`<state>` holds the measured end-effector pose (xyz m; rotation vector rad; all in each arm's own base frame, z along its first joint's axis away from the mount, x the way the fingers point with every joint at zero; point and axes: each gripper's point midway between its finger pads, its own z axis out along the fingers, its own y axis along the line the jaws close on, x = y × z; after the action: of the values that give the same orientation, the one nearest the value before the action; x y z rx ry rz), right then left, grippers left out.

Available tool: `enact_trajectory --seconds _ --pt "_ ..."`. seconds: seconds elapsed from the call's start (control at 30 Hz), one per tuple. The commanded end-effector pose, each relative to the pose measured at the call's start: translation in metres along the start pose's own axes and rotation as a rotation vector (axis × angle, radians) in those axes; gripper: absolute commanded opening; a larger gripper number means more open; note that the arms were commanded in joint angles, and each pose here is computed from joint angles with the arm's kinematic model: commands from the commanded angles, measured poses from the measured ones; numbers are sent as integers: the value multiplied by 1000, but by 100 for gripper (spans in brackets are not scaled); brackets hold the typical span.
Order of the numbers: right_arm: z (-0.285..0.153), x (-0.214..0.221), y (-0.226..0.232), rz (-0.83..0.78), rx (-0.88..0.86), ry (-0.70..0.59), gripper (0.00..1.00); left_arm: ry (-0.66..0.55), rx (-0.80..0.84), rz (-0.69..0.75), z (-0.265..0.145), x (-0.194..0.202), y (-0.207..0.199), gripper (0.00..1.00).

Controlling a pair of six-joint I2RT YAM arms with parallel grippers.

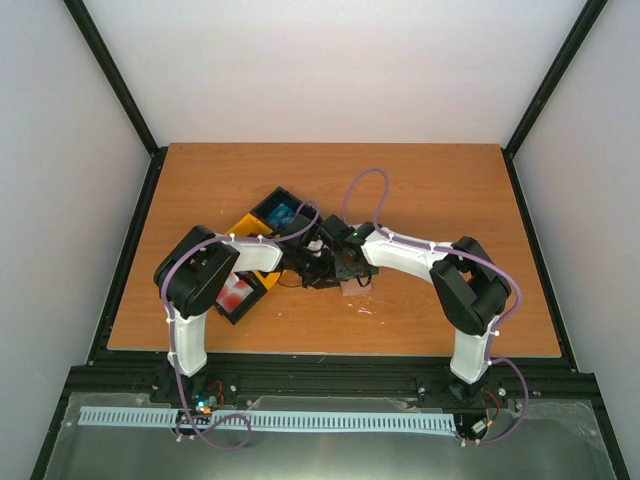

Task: Put the credit cards into the card holder
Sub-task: Close the card holder at the center of the board.

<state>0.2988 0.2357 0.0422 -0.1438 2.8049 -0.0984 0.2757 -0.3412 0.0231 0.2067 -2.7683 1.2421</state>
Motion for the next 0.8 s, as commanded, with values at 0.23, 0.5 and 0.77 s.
enact_trajectory --seconds 0.23,0.5,0.77 --pt "13 14 0 -12 23 55 3 11 -178 -96 12 7 56 27" --pt "19 20 3 -14 10 77 3 10 -180 -98 11 7 57 27" --pt "14 20 5 -17 -4 85 3 10 -180 -97 11 7 57 27"
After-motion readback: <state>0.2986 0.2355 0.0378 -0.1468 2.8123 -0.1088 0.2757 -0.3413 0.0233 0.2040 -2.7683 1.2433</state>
